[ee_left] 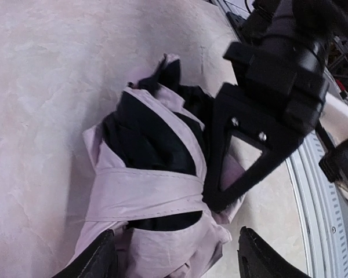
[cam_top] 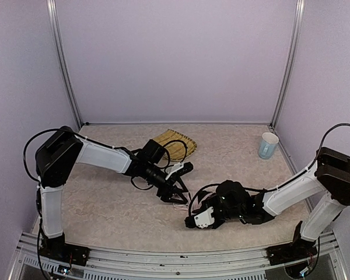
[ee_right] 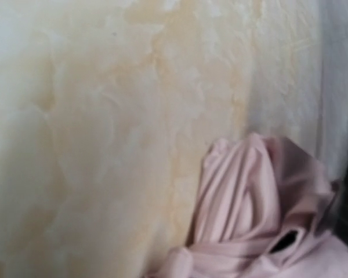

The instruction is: Put away the umbrella

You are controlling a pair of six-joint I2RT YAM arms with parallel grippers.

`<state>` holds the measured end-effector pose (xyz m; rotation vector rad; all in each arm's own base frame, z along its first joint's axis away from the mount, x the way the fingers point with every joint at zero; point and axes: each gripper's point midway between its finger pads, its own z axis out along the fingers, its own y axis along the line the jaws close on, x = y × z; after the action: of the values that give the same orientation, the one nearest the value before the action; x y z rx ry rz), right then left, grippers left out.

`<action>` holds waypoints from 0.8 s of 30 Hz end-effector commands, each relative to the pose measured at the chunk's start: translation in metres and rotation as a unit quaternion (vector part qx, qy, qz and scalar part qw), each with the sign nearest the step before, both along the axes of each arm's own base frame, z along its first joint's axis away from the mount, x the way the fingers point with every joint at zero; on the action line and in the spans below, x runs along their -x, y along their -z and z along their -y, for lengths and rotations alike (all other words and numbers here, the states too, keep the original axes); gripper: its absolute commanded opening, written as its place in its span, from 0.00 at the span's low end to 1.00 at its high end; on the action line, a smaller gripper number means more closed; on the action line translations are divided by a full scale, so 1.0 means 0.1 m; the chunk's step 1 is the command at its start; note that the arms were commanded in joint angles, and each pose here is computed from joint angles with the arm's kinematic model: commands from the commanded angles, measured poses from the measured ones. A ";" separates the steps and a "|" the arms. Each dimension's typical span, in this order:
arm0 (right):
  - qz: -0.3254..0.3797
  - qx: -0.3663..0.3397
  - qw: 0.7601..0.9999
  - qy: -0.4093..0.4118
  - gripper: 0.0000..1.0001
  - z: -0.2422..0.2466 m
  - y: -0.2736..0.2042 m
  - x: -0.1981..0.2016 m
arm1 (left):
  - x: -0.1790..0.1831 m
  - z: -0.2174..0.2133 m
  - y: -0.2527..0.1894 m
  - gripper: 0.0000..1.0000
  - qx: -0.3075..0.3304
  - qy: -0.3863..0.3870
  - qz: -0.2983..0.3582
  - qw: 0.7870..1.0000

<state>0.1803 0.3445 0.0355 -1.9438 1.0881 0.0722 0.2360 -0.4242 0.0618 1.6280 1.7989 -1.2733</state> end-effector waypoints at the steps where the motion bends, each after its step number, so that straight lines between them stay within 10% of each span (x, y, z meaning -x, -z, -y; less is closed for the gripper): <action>1: -0.033 0.091 0.995 -0.019 0.00 0.27 0.50 0.26 | -0.34 0.14 -0.33 0.71 0.004 -0.098 0.032 0.995; 5: -0.031 0.090 0.995 -0.021 0.00 0.26 0.50 0.27 | -0.40 0.18 -0.02 0.74 -0.070 -0.140 0.068 0.985; 8: -0.031 0.086 0.996 -0.023 0.00 0.24 0.48 0.28 | -0.29 0.29 -0.02 0.98 -0.070 -0.119 0.092 0.986; 24: -0.020 0.081 0.996 -0.014 0.00 0.20 0.41 0.21 | 0.09 -0.04 0.85 0.91 -0.229 -0.029 0.102 0.968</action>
<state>0.1712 0.3444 0.0246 -1.9928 1.0600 0.0497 0.2354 -0.4531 0.0242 1.7289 1.9303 -0.7858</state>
